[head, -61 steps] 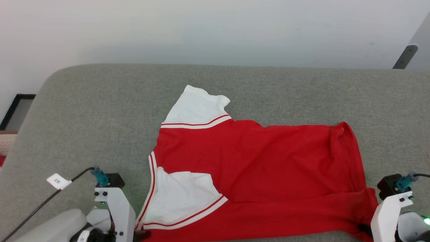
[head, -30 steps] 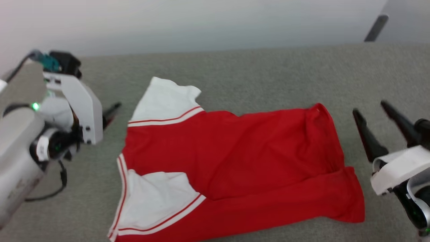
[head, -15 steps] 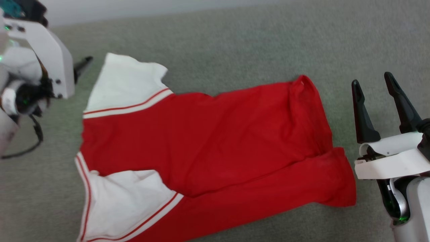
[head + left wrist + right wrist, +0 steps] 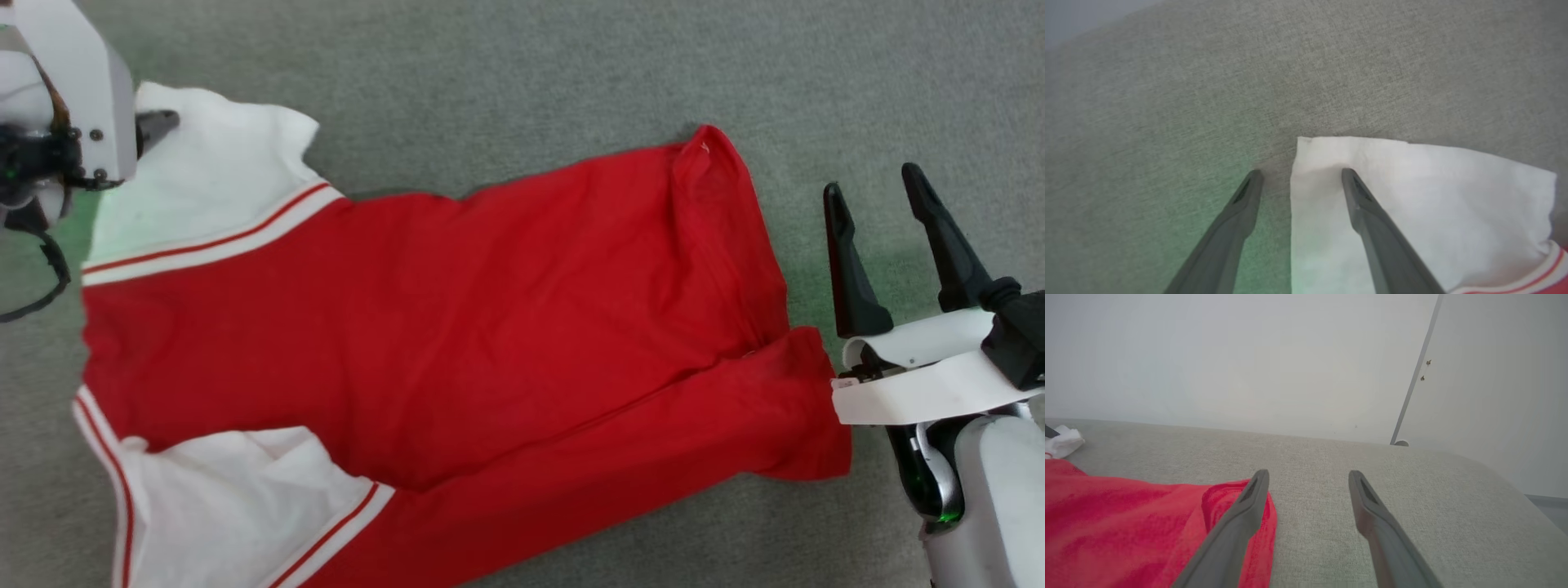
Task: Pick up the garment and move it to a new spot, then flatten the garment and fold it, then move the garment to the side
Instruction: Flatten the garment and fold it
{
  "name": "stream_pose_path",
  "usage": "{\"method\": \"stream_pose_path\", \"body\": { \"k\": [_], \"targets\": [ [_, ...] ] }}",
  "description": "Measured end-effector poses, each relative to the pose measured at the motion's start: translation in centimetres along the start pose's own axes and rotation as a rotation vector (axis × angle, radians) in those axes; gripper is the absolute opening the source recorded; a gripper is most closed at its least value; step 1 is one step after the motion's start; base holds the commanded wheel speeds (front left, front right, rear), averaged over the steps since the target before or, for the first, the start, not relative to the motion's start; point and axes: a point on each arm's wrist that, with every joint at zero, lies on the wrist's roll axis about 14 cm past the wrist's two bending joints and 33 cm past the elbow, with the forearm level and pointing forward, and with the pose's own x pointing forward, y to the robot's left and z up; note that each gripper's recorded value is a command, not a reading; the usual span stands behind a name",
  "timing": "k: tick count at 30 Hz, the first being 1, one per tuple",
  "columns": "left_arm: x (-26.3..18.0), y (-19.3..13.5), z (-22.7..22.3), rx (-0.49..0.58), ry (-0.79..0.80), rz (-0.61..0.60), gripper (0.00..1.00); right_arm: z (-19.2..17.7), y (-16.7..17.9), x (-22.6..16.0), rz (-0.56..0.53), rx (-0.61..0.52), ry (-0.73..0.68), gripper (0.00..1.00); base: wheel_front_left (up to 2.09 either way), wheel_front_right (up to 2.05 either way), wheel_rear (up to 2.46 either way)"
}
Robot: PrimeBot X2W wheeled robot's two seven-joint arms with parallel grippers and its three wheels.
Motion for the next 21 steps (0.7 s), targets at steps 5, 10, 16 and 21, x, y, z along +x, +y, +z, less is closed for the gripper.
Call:
{"method": "stream_pose_path", "body": {
  "k": [5, 10, 16, 21],
  "targets": [
    [1.7, -0.4, -0.5, -0.014, 0.059, -0.006, 1.0, -1.3, -0.6, -0.2, -0.017, -0.006, 0.035, 1.0, 0.0, 0.0, 0.0],
    [1.9, -0.9, -1.3, -0.048, 0.123, -0.018, 0.0, -1.9, -0.7, -0.1, -0.021, -0.002, 0.065, 1.0, 0.0, 0.0, 0.0],
    [1.6, -1.3, -1.2, -0.044, 0.114, -0.029, 0.0, -2.3, 0.4, 1.0, 0.012, 0.05, 0.134, 1.0, 0.0, 0.0, 0.0],
    [1.2, -1.4, -1.2, -0.043, 0.1, -0.029, 0.0, -2.3, 2.2, 3.1, 0.094, 0.046, 0.231, 1.0, 0.0, 0.0, 0.0]
  ]
}}
